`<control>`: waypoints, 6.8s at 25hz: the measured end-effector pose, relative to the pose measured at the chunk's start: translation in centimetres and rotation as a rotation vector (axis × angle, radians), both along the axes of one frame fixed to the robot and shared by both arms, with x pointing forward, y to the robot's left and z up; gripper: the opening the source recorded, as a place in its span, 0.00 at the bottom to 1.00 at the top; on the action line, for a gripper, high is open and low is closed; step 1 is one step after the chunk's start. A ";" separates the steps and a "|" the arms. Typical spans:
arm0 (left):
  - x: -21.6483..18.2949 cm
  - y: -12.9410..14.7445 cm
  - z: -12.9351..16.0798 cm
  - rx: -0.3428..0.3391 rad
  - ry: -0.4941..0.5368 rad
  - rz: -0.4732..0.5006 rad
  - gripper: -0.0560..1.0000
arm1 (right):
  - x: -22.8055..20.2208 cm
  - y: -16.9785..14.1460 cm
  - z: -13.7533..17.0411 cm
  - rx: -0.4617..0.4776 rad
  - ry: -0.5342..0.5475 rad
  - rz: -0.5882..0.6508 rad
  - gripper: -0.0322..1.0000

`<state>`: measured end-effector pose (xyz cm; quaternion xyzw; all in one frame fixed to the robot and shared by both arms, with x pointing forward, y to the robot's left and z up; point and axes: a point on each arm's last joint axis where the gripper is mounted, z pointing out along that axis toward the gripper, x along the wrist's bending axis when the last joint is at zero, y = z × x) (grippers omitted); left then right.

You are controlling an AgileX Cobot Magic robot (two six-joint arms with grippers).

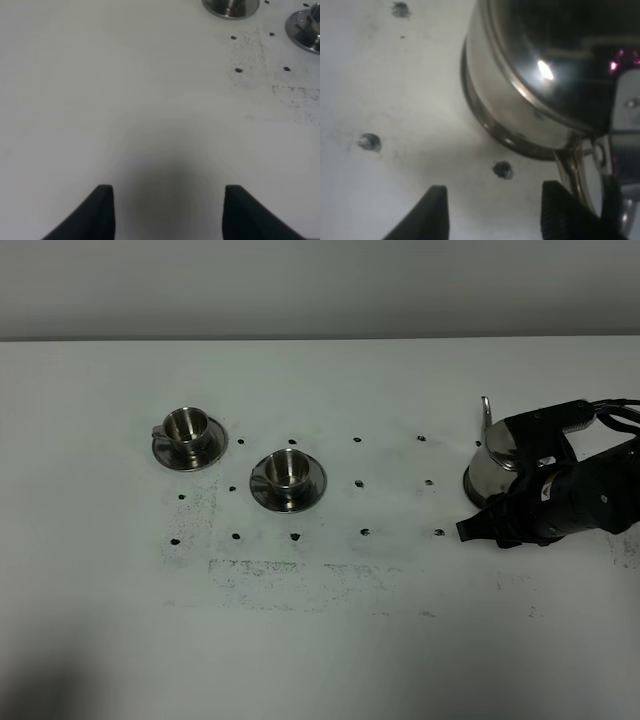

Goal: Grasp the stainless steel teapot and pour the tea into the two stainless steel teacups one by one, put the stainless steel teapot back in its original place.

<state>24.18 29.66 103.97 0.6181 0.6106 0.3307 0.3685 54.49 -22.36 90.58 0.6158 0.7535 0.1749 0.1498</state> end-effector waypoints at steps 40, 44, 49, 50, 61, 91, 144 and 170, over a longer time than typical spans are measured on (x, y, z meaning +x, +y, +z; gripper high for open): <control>0.0 0.0 0.0 -0.001 -0.001 0.001 0.50 | -1.8 -0.4 11.3 -0.209 -0.013 0.223 0.46; 0.0 0.0 0.0 -0.001 -0.001 0.001 0.50 | -0.4 -1.9 11.0 -0.169 0.015 0.183 0.49; 0.0 0.0 0.0 -0.001 -0.001 0.001 0.50 | 1.2 -2.8 9.1 -0.110 0.093 0.183 0.50; 0.0 0.0 0.0 -0.001 -0.001 0.001 0.50 | 1.7 -2.9 8.7 -0.104 0.104 0.186 0.50; 0.0 0.0 0.0 -0.001 -0.001 0.001 0.50 | 4.9 -2.8 6.9 -0.121 0.139 0.209 0.50; 0.0 0.0 0.0 -0.001 -0.001 0.001 0.50 | 5.9 -4.4 5.0 -0.142 0.194 0.283 0.50; 0.0 0.0 0.0 -0.001 -0.001 0.001 0.50 | 4.8 -3.5 9.3 -0.110 0.096 0.343 0.22; 0.0 0.0 0.0 -0.001 -0.001 0.001 0.50 | 13.4 15.7 11.1 -0.314 -0.075 0.921 0.22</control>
